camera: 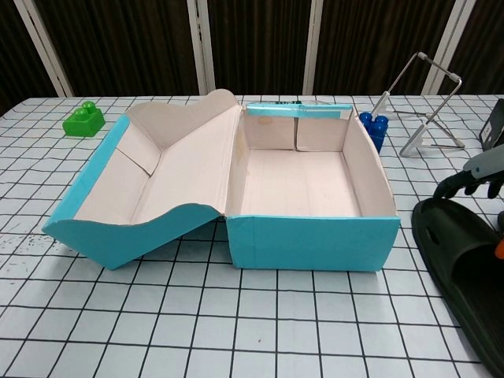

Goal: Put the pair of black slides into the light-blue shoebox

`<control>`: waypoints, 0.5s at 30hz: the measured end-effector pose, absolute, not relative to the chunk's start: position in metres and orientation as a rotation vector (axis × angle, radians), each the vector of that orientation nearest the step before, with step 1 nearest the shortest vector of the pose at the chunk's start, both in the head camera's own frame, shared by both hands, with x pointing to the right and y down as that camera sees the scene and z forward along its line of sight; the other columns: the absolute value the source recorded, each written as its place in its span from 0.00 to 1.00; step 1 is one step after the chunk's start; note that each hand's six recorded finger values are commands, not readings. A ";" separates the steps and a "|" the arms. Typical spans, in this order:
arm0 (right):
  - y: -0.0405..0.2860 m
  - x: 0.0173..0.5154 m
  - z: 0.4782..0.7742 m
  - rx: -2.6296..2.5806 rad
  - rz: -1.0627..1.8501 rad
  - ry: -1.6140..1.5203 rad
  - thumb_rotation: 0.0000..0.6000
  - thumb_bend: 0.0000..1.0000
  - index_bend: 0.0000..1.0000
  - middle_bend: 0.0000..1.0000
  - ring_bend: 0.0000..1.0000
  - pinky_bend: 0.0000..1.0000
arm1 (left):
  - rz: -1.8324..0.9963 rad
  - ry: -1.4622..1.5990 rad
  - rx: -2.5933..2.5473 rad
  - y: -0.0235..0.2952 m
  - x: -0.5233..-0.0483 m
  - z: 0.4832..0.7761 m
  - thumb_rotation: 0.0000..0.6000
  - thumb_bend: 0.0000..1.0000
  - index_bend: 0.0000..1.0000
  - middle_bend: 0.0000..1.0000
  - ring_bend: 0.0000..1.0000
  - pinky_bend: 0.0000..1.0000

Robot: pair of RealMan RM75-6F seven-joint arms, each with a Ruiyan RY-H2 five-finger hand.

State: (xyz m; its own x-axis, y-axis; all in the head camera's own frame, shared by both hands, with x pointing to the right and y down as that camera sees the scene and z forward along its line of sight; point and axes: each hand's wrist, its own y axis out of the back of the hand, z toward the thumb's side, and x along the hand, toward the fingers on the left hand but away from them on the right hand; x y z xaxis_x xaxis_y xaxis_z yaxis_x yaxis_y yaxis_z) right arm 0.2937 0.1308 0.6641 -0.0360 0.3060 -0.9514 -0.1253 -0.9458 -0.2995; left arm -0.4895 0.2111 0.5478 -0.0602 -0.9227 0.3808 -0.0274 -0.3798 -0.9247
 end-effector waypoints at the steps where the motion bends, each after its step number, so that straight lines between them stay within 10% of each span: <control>1: 0.130 0.294 0.664 -1.946 2.060 -0.187 1.00 0.18 0.08 0.05 0.05 0.10 | -1.536 1.057 -1.473 0.211 -0.489 0.548 1.00 0.09 0.13 0.05 0.00 0.04; 15: 0.119 0.293 0.664 -1.929 2.087 -0.142 1.00 0.18 0.13 0.11 0.05 0.10 | -1.548 1.044 -1.468 0.212 -0.488 0.550 1.00 0.09 0.14 0.05 0.00 0.04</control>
State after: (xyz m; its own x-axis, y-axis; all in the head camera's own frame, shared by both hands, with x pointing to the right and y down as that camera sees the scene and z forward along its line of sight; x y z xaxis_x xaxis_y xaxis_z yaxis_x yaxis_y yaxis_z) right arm 0.2931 0.1191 0.6636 -0.0573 0.2804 -0.9582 -0.1481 -0.9515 -0.2695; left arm -0.4878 0.2118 0.5500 -0.0629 -0.9196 0.3877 -0.0149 -0.3876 -0.9217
